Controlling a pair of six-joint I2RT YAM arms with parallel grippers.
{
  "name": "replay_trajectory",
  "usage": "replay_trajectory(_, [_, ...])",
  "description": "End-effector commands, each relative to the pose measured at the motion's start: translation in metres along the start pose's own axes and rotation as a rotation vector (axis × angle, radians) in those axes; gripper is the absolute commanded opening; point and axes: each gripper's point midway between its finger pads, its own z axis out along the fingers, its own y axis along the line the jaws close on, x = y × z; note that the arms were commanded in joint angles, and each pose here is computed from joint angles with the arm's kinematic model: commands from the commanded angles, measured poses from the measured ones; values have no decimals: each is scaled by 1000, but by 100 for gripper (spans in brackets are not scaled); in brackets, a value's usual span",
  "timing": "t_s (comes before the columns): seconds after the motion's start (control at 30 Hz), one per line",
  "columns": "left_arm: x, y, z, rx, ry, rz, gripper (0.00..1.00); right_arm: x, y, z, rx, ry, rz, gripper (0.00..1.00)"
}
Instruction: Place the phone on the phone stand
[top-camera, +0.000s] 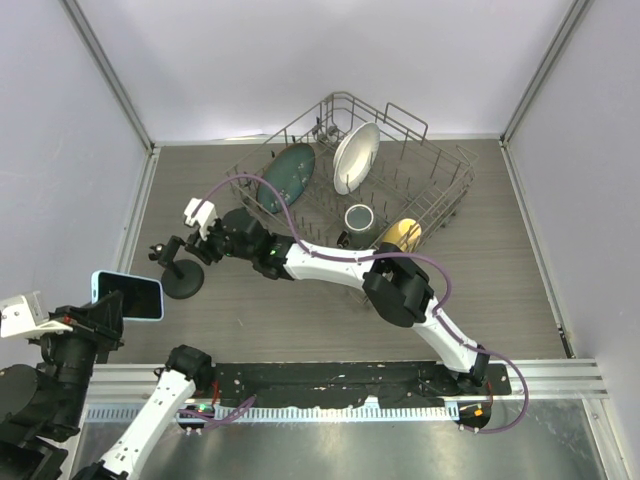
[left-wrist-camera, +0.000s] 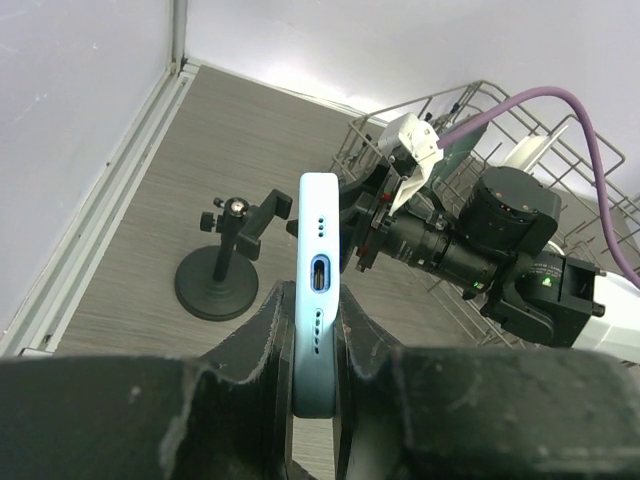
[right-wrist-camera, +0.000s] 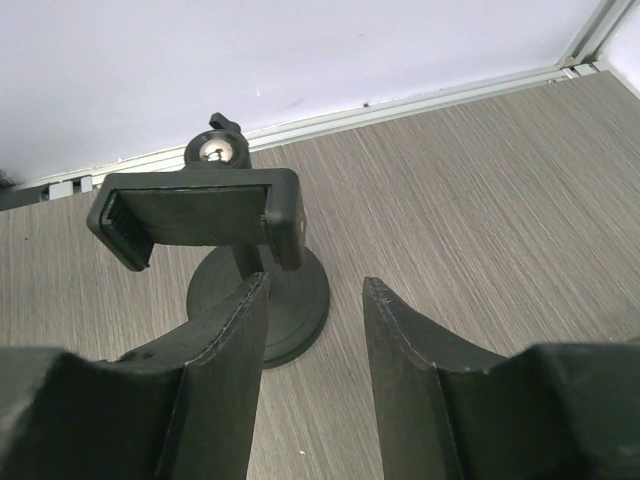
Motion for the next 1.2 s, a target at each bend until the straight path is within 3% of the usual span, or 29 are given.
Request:
replay_trajectory(0.0, [-15, -5, 2, 17, -66, -28, 0, -49, 10, -2, -50, -118, -16, 49])
replay_trajectory(0.43, [-9, -7, 3, 31, -50, -38, 0, -57, 7, 16, -30, -160, 0, 50])
replay_trajectory(0.93, [3, -9, 10, 32, -22, -27, 0, -58, 10, 28, -20, -173, 9, 26])
replay_trajectory(1.07, [4, -8, 12, 29, -23, -24, 0, -60, 13, 26, -17, -170, 5, 16])
replay_trajectory(1.13, [6, -8, 13, 26, -18, -21, 0, -58, 15, 25, -13, -165, -9, 19])
replay_trajectory(1.17, [6, -8, 13, 25, -17, -19, 0, -58, 15, 23, -8, -165, -17, 28])
